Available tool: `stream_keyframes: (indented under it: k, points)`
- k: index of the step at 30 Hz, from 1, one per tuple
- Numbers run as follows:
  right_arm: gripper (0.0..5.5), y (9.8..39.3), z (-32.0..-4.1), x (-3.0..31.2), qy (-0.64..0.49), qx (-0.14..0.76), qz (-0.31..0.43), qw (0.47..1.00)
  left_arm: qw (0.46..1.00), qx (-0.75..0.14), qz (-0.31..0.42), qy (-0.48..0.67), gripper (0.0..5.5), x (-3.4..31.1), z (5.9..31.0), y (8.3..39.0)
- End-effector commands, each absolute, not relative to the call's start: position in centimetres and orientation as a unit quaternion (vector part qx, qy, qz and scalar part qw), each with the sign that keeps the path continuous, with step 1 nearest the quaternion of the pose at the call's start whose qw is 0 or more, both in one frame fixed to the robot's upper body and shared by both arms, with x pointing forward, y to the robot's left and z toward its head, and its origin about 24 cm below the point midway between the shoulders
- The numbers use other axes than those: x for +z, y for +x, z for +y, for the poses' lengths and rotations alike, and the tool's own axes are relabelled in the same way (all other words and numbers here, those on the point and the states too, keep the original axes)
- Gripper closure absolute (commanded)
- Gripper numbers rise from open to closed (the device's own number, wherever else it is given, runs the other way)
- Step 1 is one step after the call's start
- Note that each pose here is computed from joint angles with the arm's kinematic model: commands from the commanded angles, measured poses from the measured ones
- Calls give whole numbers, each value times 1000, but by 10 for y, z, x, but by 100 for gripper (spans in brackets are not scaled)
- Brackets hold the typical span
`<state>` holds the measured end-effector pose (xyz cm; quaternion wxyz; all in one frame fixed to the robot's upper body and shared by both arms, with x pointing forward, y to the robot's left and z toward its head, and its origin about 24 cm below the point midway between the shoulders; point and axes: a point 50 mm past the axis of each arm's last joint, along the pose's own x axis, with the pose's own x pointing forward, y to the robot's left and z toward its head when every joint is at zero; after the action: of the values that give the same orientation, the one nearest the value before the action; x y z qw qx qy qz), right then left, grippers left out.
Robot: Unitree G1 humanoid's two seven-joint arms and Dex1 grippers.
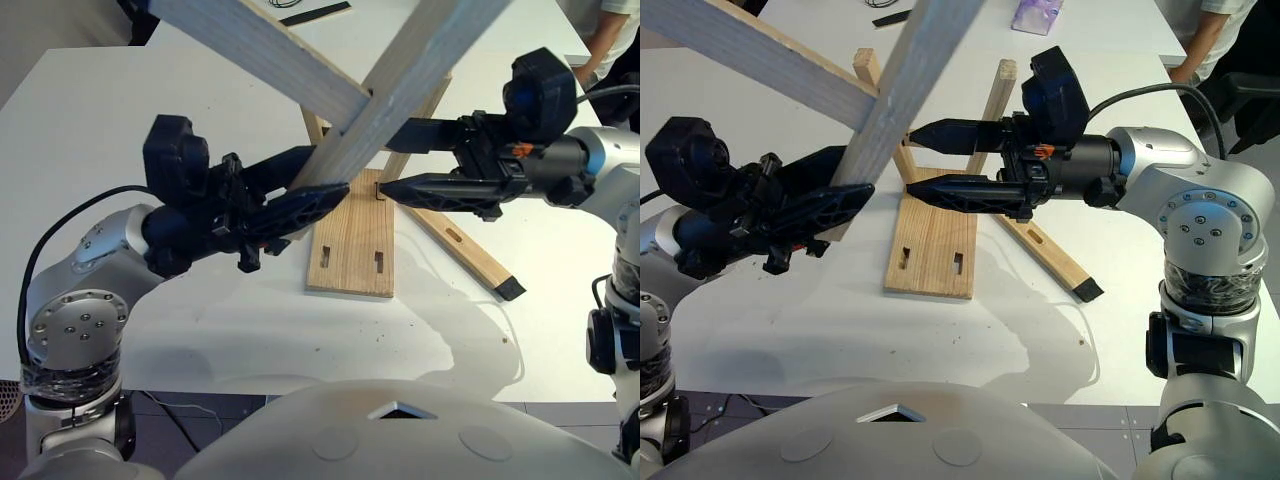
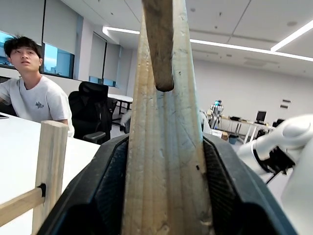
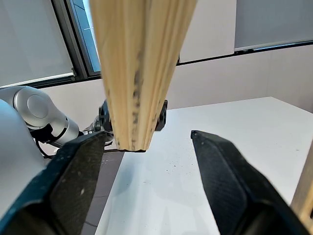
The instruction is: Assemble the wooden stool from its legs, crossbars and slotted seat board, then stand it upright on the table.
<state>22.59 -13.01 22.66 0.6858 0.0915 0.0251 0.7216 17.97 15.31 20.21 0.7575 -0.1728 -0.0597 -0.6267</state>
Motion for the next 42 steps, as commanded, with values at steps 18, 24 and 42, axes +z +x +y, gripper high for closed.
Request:
stream_keyframes:
  k: [18,24,42]
  points:
    - [339,224,-127,228,72,742,41,665,761,-636,-13,-128,347,178,152,180]
    - [347,224,-128,225,64,740,42,669,768,-625,19,-140,271,174,152,186]
    - [347,233,-192,190,-120,636,151,747,882,-441,167,-11,205,66,209,188]
